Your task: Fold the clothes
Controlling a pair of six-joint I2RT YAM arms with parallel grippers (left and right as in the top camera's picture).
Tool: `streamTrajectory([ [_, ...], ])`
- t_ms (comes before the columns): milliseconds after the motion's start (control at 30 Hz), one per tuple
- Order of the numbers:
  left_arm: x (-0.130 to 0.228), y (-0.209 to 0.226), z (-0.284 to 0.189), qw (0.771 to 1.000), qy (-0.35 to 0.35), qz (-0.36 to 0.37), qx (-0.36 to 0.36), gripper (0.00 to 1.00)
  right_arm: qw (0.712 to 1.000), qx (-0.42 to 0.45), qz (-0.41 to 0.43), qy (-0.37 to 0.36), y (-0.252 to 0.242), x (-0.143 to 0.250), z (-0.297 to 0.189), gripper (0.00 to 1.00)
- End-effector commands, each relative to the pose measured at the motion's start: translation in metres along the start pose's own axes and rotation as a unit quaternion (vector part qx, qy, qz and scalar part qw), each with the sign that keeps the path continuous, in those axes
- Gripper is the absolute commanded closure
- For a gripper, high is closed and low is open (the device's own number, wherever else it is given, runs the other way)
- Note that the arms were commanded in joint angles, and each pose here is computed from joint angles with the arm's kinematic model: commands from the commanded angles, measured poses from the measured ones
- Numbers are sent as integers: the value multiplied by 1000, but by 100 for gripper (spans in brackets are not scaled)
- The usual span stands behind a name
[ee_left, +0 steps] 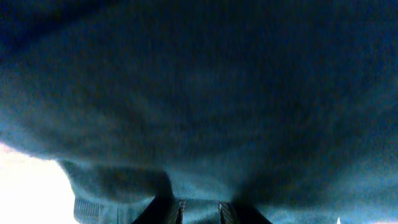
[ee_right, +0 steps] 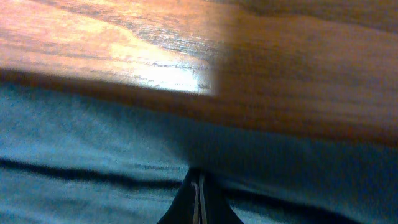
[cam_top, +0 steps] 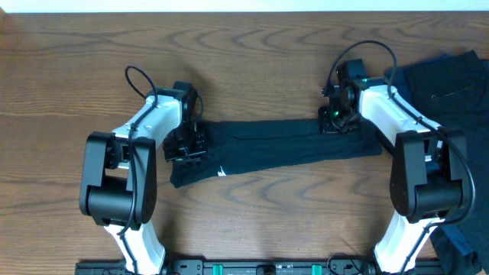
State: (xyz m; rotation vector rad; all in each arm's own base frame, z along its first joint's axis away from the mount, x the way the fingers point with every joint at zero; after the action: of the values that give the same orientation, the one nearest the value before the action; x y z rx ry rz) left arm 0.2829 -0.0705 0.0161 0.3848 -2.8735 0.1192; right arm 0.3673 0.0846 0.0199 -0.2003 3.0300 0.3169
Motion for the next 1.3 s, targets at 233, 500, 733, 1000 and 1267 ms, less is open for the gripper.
streamTrajectory([
  [233,-39,20,5,994,-98,-11,-48,79,999,1,-20,-39,7,-8,13,99],
  [500,-62,42,-1,991,-126,-36,-32,79,998,0,-23,-60,8,-18,12,98],
  [733,-68,49,-8,990,-126,-55,-13,79,995,-3,-42,-96,16,-34,10,96],
  [1000,-68,30,-63,986,-162,-35,29,79,990,-24,-71,-116,32,-59,-18,93],
  [1267,-57,12,-122,967,-233,-17,99,79,975,-113,-139,-132,100,-66,-29,93],
])
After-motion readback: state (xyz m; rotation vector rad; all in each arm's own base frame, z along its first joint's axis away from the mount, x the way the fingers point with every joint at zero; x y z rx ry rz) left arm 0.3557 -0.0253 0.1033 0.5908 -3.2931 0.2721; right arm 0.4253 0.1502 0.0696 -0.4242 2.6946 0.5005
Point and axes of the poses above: each gripper's point midway between its finger pads, its own z axis out along the fingers, its own y axis along the line the jaws close on, x = y × z, the point moved 2 cm from there along -z, back along the fingers, and after that the axes turned 4 degrees about -z, right-handed, at the moved point
